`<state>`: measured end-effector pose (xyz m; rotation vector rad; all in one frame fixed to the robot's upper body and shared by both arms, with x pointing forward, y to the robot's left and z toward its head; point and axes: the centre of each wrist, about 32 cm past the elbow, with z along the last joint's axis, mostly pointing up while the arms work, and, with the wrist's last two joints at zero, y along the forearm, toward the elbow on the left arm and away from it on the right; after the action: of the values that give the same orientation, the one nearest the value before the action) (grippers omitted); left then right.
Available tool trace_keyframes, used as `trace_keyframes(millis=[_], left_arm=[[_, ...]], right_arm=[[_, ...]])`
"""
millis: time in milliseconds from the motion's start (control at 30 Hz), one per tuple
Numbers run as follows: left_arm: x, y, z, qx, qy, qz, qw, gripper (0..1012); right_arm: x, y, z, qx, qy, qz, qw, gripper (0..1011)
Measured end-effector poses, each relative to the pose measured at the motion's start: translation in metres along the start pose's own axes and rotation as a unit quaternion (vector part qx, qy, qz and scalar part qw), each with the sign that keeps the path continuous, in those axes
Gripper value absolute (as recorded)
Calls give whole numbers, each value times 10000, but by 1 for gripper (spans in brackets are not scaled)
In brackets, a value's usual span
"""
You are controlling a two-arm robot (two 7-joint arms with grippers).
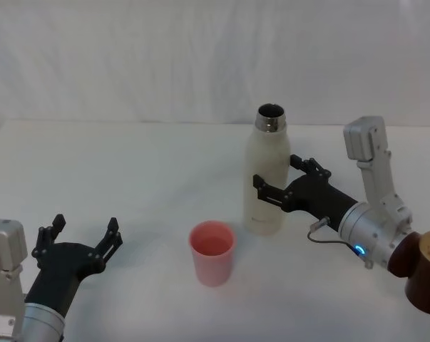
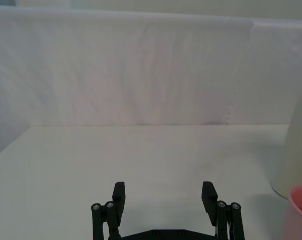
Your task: Grasp the thermos with one hand and pour water into the cup lid.
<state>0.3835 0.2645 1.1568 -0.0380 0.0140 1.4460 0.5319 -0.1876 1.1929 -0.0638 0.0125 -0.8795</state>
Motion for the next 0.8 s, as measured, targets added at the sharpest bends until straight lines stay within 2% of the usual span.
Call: trace_keyframes(millis=[800], left_arm=[[0, 0, 0, 0, 0, 0, 10000, 1001]], right_arm=[[-9, 160, -7, 12, -9, 32, 10000, 1000]])
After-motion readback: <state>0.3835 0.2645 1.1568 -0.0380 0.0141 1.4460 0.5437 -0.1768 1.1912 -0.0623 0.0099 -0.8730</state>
